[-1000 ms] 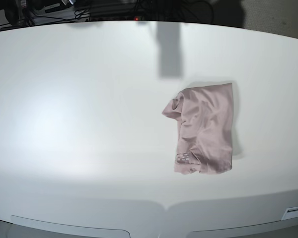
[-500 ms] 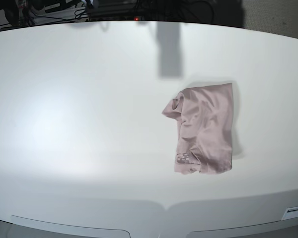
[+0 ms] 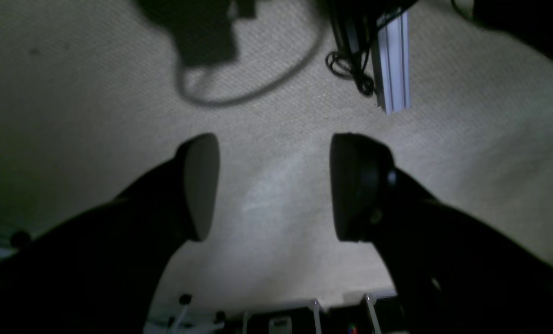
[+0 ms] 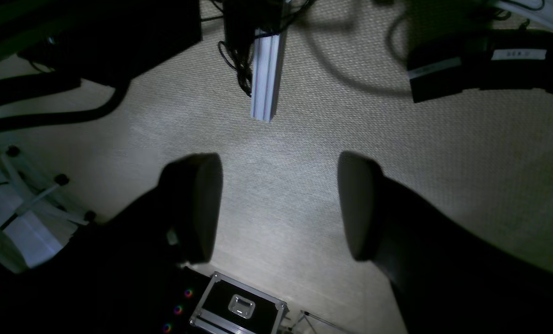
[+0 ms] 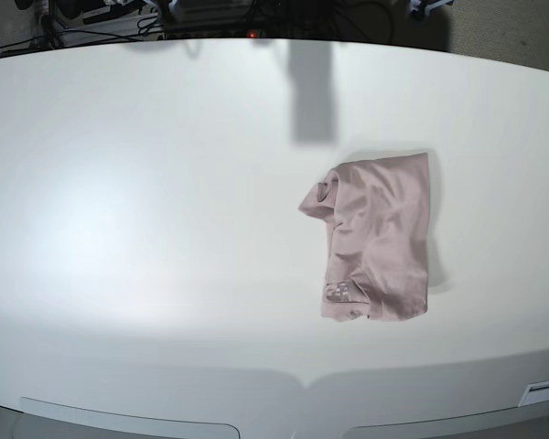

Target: Fold the T-shirt properly

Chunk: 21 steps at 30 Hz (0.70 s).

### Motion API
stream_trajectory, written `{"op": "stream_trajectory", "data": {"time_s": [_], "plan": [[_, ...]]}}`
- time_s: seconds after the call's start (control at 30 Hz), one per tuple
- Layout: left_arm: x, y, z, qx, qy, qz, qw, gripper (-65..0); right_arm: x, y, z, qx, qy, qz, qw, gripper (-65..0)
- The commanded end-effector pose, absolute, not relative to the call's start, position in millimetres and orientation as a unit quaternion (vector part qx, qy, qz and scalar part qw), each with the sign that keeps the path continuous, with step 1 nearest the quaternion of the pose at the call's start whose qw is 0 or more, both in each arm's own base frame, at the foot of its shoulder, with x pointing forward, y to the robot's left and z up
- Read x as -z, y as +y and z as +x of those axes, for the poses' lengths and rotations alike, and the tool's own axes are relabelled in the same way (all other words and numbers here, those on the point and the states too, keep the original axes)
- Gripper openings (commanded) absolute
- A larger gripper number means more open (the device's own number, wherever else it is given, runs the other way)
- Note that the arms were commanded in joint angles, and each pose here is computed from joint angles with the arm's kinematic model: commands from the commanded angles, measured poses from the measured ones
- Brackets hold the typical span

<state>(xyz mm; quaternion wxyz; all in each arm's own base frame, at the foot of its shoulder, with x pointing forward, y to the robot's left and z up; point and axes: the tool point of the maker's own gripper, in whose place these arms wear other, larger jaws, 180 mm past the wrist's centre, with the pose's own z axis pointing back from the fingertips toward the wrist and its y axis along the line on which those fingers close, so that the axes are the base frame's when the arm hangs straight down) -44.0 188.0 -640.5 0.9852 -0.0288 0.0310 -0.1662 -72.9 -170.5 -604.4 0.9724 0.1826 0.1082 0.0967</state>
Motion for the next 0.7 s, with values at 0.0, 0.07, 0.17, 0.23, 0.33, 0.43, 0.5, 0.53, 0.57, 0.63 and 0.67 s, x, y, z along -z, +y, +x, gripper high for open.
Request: {"op": "stream_trajectory", "data": {"time_s": [0.0, 0.07, 0.17, 0.23, 0.33, 0.43, 0.5, 0.53, 0.57, 0.63, 0.67], "plan": [[639.4, 192.0, -52.1, 0.167, 0.040, -0.027, 0.985, -28.1, 603.2, -175.3, -73.1, -0.098, 0.107, 0.182, 0.973, -26.0], [639.4, 192.0, -52.5, 0.167, 0.041, -0.027, 0.985, -28.1, 603.2, -175.2, -72.9, -0.098, 0.107, 0.182, 0.973, -26.0], [639.5, 190.7, -53.4, 0.167, 0.043, -0.027, 0.985, -28.1, 603.2, -175.4, -73.1, -0.098, 0.107, 0.182, 0.973, -26.0], [639.9, 187.2, -53.9, 0.166, 0.043, -0.029, 0.985, -28.1, 603.2, -175.2, -72.9, -0.098, 0.107, 0.182, 0.973, -26.0], [640.9, 177.4, -54.8, 0.166, 0.042, -0.035, 0.985, -28.1, 603.2, -175.2, -72.9, -0.098, 0.107, 0.182, 0.973, -26.0], [642.2, 165.8, -55.7, 0.194, 0.044, -0.039, 0.979, -28.1, 603.2, -175.4, -72.9, -0.098, 0.107, 0.182, 0.973, -26.0], [643.0, 156.5, -55.7, 0.198, 0.042, -0.042, 0.978, -28.1, 603.2, -175.4, -72.9, -0.098, 0.107, 0.182, 0.973, -26.0], [643.4, 152.2, -55.0, 0.195, 0.040, -0.042, 0.979, -28.1, 603.2, -175.2, -72.7, -0.098, 0.107, 0.182, 0.973, -26.0], [643.8, 148.7, -54.4, 0.193, 0.037, -0.040, 0.980, -28.1, 603.2, -175.1, -72.6, -0.098, 0.106, 0.182, 0.973, -26.0], [644.4, 143.4, -52.7, 0.190, 0.034, -0.038, 0.980, -28.1, 603.2, -175.1, -72.6, -0.098, 0.106, 0.182, 0.973, -26.0], [644.6, 141.7, -51.1, 0.189, 0.029, -0.037, 0.981, -28.1, 603.2, -175.3, -72.3, -0.098, 0.106, 0.182, 0.973, -26.0]]}}
